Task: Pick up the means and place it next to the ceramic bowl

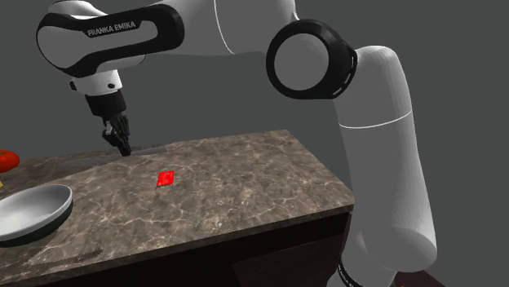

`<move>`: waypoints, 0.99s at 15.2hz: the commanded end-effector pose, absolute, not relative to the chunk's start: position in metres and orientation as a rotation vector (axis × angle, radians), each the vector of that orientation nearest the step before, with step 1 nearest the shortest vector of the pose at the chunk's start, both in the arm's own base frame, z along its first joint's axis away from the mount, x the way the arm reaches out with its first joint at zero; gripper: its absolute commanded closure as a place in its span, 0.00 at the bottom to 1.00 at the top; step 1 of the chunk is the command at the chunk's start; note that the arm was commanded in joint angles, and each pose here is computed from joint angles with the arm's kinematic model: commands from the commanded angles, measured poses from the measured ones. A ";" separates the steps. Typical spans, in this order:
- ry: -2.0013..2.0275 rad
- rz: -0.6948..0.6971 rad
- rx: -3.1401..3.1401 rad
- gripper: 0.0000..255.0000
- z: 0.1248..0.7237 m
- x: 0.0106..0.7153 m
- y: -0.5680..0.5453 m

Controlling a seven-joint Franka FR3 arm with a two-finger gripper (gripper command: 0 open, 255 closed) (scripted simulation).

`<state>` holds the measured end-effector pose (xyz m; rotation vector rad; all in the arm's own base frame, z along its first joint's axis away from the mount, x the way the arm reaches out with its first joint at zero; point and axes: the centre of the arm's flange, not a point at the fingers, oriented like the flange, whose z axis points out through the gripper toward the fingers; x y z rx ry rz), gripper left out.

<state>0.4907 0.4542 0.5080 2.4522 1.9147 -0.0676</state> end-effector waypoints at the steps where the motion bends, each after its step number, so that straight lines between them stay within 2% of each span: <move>1: 1.914 -0.067 2.453 1.00 0.500 0.491 0.461; 15: 1.914 -0.067 2.453 1.00 0.426 0.491 0.461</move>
